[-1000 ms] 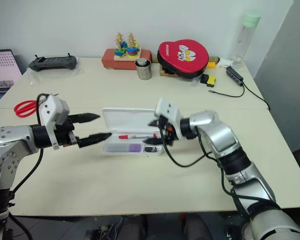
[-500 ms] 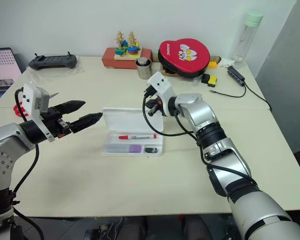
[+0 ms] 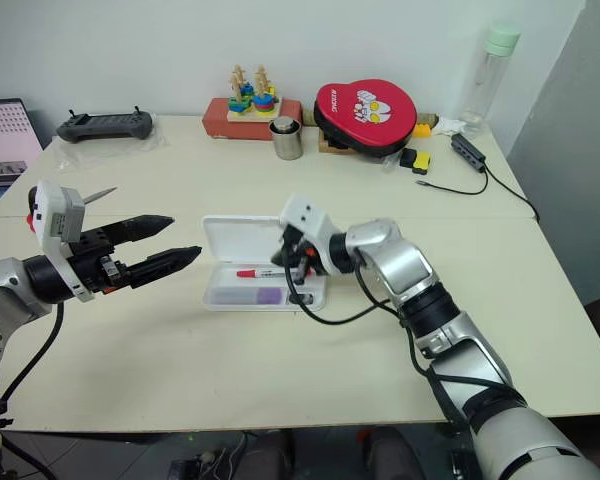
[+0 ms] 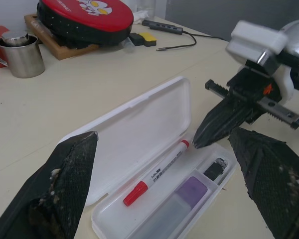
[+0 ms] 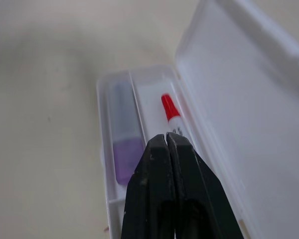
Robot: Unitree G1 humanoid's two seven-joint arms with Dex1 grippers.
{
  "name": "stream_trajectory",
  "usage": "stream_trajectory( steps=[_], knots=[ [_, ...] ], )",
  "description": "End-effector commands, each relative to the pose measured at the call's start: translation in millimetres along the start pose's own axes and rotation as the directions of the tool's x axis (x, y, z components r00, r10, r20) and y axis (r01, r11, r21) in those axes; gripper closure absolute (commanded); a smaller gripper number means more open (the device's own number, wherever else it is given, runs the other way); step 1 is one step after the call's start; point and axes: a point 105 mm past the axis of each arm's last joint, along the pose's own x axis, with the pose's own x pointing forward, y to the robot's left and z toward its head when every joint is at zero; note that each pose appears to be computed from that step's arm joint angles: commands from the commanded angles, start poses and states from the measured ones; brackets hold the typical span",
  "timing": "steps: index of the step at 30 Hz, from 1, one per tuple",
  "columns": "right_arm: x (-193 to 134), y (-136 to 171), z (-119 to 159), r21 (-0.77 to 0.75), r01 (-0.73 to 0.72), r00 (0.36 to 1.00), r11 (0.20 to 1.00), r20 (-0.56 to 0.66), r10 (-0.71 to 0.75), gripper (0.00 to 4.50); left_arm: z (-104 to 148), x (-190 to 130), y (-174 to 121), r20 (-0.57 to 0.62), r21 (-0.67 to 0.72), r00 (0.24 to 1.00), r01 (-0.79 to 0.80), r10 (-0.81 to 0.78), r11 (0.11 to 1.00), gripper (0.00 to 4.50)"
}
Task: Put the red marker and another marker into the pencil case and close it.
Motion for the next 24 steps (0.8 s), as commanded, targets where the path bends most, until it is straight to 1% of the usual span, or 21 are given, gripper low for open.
stream_trajectory(
  steps=[1, 2, 4, 7, 10, 12, 15, 19, 20, 22, 24],
  knots=[
    [-13.5, -41.4, 37.7, -0.023, 0.221, 0.973, 0.975, 0.074, -0.219, 4.47, 14.3, -0.5, -0.3, 0.027, 0.065, 1.000, 0.006, -0.007, 0.998, 0.00],
    [-14.9, -55.3, 34.0, -0.030, 0.293, 0.955, 0.956, 0.051, -0.292, 4.47, 14.5, -0.1, -0.1, 0.028, 0.068, 1.000, 0.007, -0.009, 0.998, 0.00],
    [-15.5, -72.6, 23.4, -0.041, 0.370, 0.929, 0.928, 0.005, -0.370, 4.47, 16.1, 1.5, 0.0, 0.033, 0.072, 0.999, 0.010, -0.012, 0.997, 0.00],
    [-11.9, -82.3, 7.5, -0.070, 0.399, 0.914, 0.914, -0.053, -0.403, 4.47, 18.2, 3.5, -0.1, 0.039, 0.079, 0.999, 0.013, -0.016, 0.997, 0.00],
    [-7.3, -82.8, -4.5, -0.080, 0.383, 0.917, 0.920, -0.088, -0.389, 4.47, 18.9, 4.1, -1.4, 0.041, 0.083, 0.999, 0.017, -0.020, 0.996, 0.00],
    [-4.2, -78.3, -8.9, -0.084, 0.344, 0.931, 0.935, -0.101, -0.352, 4.47, 19.2, 4.0, -0.9, 0.042, 0.084, 0.999, 0.014, -0.017, 0.996, 0.00],
    [2.5, -58.2, -9.0, -0.093, 0.218, 0.971, 0.972, -0.085, -0.225, 4.47, 18.5, 3.3, 0.4, 0.036, 0.087, 0.999, 0.006, -0.009, 0.996, 0.00],
    [5.2, -27.4, -0.1, -0.086, 0.050, 0.998, 0.995, -0.028, -0.053, 4.47, 19.1, 3.5, 1.6, 0.037, 0.085, 0.999, 0.003, -0.006, 0.996, 0.00],
    [4.7, -18.0, -1.9, -0.108, 0.004, 0.999, 0.994, -0.034, -0.007, 4.47, 19.2, 3.7, 1.8, 0.038, 0.084, 0.999, 0.003, -0.006, 0.996, 0.00],
    [3.6, -7.8, -6.4, -0.132, -0.039, 0.998, 0.990, -0.052, 0.033, 4.47, 19.1, 3.7, 1.7, 0.038, 0.084, 0.999, 0.003, -0.006, 0.996, 0.00],
    [5.5, 4.1, -23.1, -0.144, -0.084, 0.992, 0.986, -0.105, 0.069, 4.47, 18.2, 3.2, 1.5, 0.034, 0.083, 0.999, 0.005, -0.007, 0.997, 0.00]
  ],
)
